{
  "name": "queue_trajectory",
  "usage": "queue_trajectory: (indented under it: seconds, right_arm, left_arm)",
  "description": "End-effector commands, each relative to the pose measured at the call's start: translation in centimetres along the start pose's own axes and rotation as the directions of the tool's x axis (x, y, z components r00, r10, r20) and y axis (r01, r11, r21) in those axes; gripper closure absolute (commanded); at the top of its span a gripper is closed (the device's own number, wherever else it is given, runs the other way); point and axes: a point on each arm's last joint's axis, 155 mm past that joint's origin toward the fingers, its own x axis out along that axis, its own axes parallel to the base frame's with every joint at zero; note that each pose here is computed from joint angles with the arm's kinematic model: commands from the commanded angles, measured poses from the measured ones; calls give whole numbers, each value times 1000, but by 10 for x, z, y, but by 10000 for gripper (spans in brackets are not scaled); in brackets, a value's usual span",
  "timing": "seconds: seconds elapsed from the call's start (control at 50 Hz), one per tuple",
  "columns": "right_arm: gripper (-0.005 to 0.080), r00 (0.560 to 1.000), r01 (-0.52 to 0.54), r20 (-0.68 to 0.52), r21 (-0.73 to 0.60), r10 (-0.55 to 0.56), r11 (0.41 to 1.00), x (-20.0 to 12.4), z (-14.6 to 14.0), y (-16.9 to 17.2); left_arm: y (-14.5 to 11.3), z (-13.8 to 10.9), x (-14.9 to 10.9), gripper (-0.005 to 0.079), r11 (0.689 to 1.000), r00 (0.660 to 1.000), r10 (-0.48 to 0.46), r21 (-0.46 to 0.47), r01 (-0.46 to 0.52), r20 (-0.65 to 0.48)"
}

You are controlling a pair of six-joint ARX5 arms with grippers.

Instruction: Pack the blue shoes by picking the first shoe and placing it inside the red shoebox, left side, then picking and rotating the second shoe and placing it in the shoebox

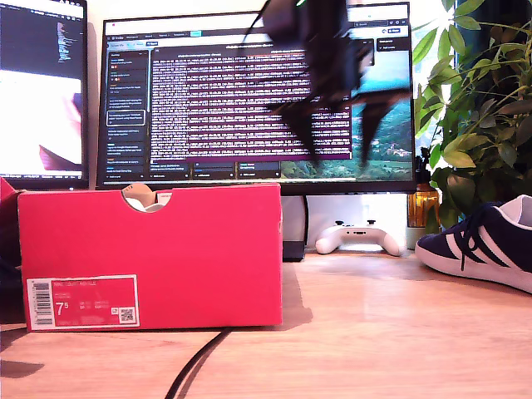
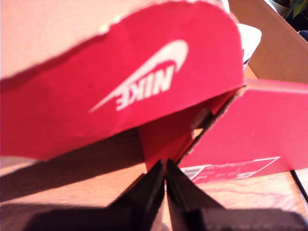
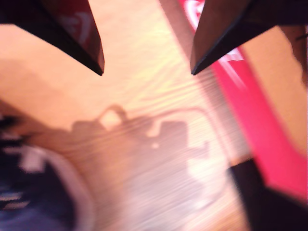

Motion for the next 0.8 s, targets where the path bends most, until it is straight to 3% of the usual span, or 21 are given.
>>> queue_trajectory:
  seconds: [0.0, 0.36, 0.78]
  right_arm:
    - [229, 1000, 17, 8, 29, -17, 999, -6, -2, -14]
    - [229, 992, 127, -2, 152, -128, 980, -7, -15, -81]
    - [229, 975, 214, -12, 335, -223, 918, -9, -18, -156]
  left_arm:
    - [4, -15, -3, 764, 1000, 999, 7, -4, -8, -33]
    - [3, -15, -3, 763, 1000, 999, 7, -4, -7, -33]
    - [3, -15, -3, 764, 1000, 999, 7, -4, -7, -33]
